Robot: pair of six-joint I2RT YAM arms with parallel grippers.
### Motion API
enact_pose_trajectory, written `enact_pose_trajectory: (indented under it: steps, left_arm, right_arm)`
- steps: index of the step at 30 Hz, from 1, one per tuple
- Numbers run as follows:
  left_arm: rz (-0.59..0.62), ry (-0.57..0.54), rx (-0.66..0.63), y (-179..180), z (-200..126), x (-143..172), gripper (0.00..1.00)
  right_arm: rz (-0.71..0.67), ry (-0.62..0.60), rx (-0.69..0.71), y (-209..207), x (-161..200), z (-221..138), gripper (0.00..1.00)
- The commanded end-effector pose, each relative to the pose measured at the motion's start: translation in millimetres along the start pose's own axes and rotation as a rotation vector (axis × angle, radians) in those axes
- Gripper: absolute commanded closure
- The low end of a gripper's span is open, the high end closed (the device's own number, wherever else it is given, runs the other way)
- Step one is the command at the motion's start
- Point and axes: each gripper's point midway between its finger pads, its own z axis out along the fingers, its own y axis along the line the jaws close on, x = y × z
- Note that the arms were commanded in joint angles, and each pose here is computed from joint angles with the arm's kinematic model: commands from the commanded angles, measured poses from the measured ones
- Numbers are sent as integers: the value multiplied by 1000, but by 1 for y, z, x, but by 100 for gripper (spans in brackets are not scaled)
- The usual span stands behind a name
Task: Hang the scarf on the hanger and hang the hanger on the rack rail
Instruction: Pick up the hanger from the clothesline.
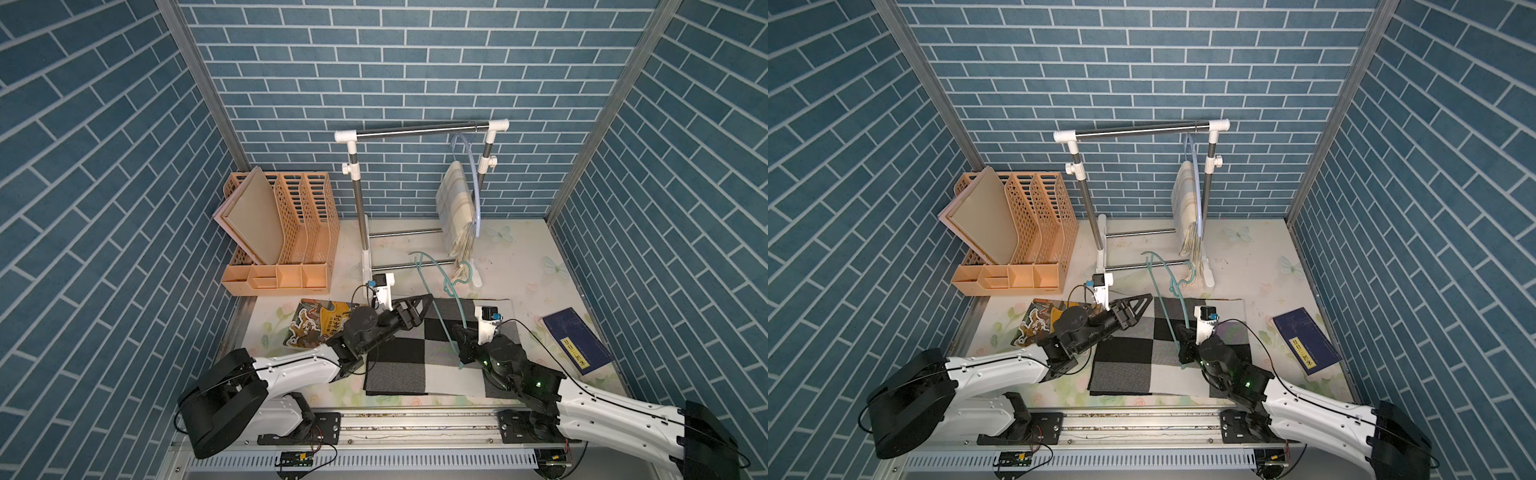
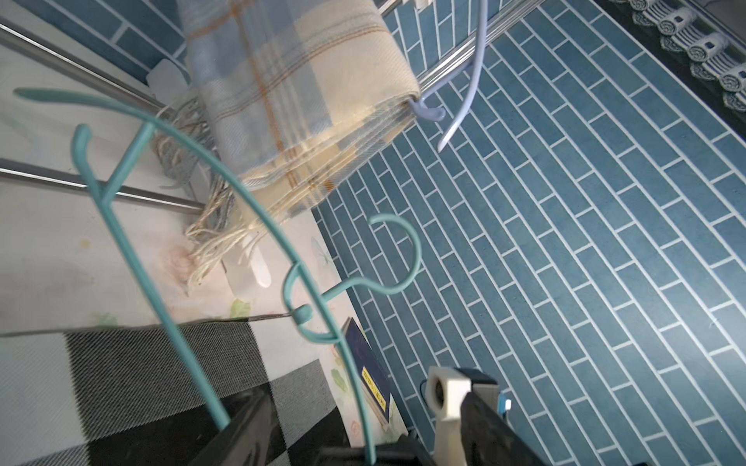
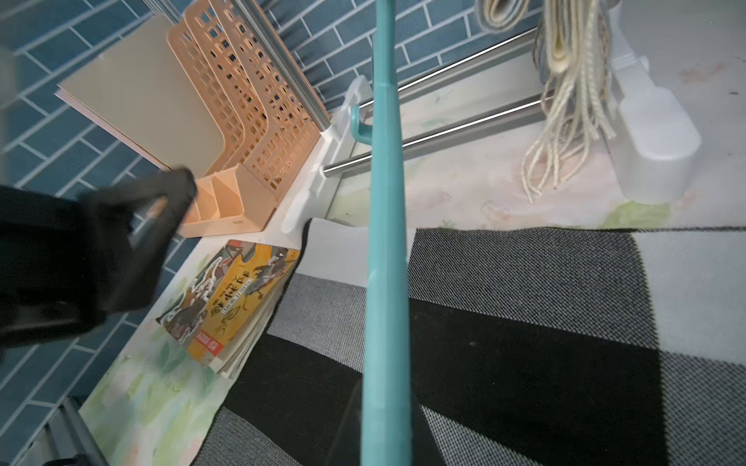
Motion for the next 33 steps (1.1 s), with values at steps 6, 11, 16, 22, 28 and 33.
enact_pose_trajectory:
  steps: [6, 11, 16, 22, 28, 33]
  left_arm:
    - [226, 59, -525, 34, 25, 5, 24]
    - [306, 86, -732, 36, 41, 11, 26]
    - [314, 81, -782, 30, 57, 16, 30]
    - [341, 29, -795, 13, 66, 9, 30]
    - [388, 53, -848, 15, 86, 13, 31]
    - [426, 75, -857, 17, 101, 19, 38]
  right_arm:
    - [-31, -20, 163, -12, 4, 6, 100]
    - [-54, 2, 201, -13, 12, 11, 100]
    - [-70, 20, 214, -13, 18, 14, 100]
    - [-73, 31, 226, -14, 20, 14, 100]
    - [-71, 46, 234, -16, 25, 16, 100]
    - [-74, 54, 233, -15, 27, 18, 100]
